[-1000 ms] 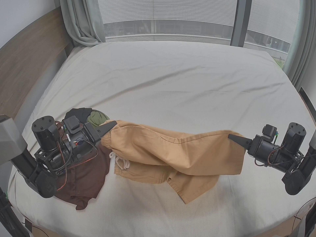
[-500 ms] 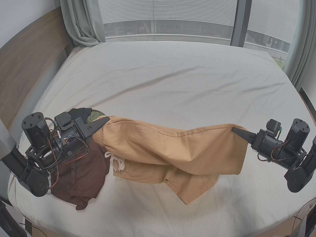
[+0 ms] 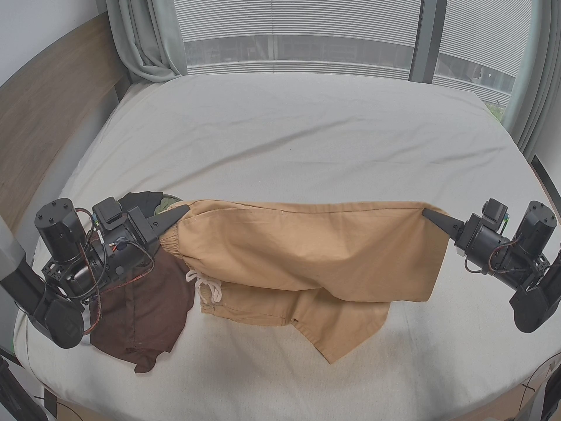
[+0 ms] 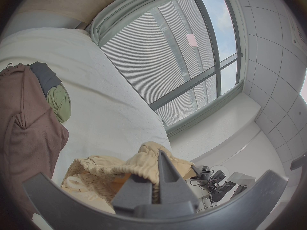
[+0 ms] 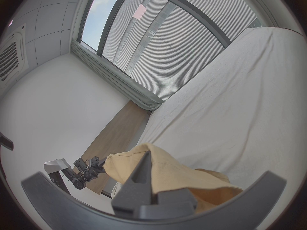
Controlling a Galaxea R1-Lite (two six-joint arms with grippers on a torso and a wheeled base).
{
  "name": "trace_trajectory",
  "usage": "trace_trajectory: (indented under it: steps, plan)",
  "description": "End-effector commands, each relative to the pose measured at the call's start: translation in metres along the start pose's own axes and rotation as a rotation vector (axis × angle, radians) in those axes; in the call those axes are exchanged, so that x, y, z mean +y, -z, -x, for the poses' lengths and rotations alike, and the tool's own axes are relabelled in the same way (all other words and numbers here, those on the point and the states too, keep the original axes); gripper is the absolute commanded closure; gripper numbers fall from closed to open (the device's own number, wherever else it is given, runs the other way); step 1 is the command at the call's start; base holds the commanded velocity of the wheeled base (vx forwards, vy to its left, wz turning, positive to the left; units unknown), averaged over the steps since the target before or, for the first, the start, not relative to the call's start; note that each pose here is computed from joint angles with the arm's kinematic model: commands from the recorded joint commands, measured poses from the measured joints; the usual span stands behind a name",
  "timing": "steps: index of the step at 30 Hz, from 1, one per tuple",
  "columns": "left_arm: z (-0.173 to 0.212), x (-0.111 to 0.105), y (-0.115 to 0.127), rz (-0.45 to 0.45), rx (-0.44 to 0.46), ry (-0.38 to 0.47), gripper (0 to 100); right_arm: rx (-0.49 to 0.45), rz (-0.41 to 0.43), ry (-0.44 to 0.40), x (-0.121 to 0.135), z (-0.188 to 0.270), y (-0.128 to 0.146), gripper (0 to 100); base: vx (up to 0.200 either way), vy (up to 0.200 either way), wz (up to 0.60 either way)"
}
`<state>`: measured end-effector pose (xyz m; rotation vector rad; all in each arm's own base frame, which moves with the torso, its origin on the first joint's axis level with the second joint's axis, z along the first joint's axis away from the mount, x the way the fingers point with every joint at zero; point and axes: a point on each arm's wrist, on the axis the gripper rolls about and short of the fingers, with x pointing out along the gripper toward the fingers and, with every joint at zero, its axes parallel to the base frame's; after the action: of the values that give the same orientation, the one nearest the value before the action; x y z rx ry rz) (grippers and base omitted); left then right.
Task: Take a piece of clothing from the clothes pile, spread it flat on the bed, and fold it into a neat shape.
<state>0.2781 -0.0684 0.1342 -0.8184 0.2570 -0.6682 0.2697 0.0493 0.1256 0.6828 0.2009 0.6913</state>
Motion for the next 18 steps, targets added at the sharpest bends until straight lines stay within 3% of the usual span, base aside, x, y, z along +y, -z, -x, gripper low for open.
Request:
trace_trajectory:
  steps: [1,18]
  plan:
    - [0.000,0.000,0.000,0.000,-0.002,-0.001,100,-0.021,0.010,0.003,-0.002,0.000,-0.006,100,0.000,0.000,0.00]
    - [0.001,0.003,-0.006,-0.005,-0.020,-0.008,100,-0.062,0.009,0.010,-0.005,0.001,-0.017,100,0.000,0.000,0.00]
